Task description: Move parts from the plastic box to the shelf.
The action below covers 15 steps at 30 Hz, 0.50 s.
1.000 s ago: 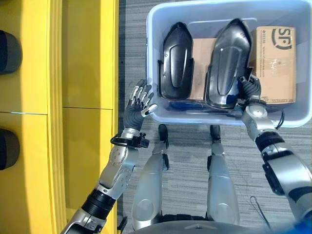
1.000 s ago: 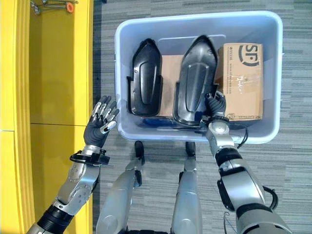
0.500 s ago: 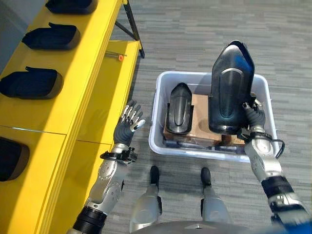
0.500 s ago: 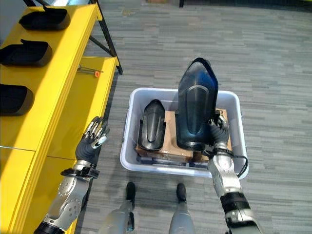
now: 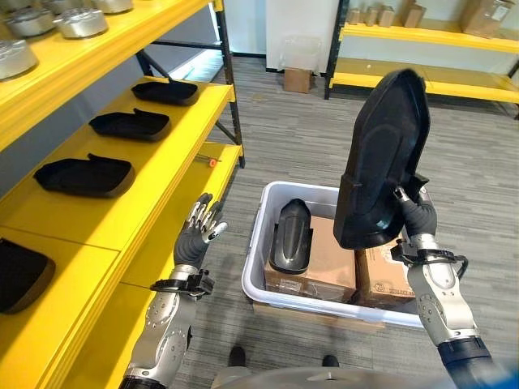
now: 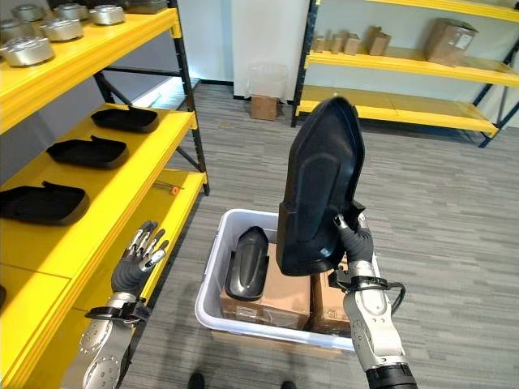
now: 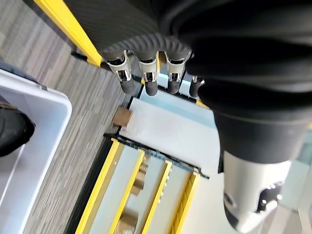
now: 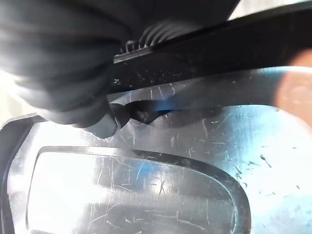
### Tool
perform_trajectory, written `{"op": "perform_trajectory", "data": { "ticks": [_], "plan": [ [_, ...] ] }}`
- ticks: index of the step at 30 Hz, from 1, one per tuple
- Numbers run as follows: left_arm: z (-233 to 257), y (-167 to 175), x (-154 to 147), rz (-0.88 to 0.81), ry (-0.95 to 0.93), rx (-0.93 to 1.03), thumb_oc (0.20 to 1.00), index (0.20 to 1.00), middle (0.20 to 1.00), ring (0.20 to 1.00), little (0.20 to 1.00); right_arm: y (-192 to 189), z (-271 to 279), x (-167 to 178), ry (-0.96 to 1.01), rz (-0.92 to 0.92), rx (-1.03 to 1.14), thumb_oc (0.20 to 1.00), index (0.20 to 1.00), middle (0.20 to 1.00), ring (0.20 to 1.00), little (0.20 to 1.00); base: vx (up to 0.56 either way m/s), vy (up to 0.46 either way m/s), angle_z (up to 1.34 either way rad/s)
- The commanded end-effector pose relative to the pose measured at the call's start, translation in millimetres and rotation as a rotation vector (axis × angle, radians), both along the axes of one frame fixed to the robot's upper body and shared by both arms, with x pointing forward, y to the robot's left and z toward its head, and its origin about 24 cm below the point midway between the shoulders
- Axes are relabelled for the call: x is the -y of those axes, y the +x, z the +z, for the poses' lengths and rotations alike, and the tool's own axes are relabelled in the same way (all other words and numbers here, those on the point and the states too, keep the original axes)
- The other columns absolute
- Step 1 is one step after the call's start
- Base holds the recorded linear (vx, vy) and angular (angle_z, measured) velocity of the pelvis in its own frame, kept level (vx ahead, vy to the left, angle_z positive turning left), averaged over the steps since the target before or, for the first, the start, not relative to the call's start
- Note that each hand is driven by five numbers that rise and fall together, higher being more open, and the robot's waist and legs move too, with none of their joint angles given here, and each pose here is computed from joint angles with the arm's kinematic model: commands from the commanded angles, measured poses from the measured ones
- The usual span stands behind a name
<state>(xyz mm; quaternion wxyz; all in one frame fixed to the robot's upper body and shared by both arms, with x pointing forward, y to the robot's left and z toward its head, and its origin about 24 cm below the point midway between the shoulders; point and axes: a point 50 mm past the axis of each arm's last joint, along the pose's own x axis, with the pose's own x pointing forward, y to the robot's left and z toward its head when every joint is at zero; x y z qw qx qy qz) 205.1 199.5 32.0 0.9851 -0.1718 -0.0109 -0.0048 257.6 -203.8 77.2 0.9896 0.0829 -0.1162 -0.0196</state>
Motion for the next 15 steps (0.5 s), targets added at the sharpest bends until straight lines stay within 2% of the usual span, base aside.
{"op": "perform_trajectory", "data": {
  "ticks": [1,4,9,15],
  "plan": [
    [13.5,3.9,-14.3,0.026,0.072,0.073,1.0,1.0,1.0,1.0,1.0,17.3,57.9,0.0,-0.026,0.026,0.269,0.2,0.2,0.2,0.2,0.2,-0.12,-0.203,0.31],
    [8.1,-1.6,-13.9,0.029,0.049,0.048,1.0,1.0,1.0,1.0,1.0,22.7,82.0,-12.7,-0.086,0.069,0.365,0.2,0.2,0.2,0.2,0.2,-0.3,-0.149,0.47],
    [8.0,3.2,-7.8,0.011,0.037,0.057,1.0,1.0,1.0,1.0,1.0,19.4,88.7,-7.8,-0.115,0.026,0.394,0.2,0.2,0.2,0.2,0.2,-0.19,-0.042,1.56],
    [19.4,11.7,1.9,-0.024,0.019,0.111,1.0,1.0,1.0,1.0,1.0,1.6,73.5,-4.0,-0.111,-0.013,0.359,0.2,0.2,0.2,0.2,0.2,-0.04,0.125,1.08]
  ]
}}
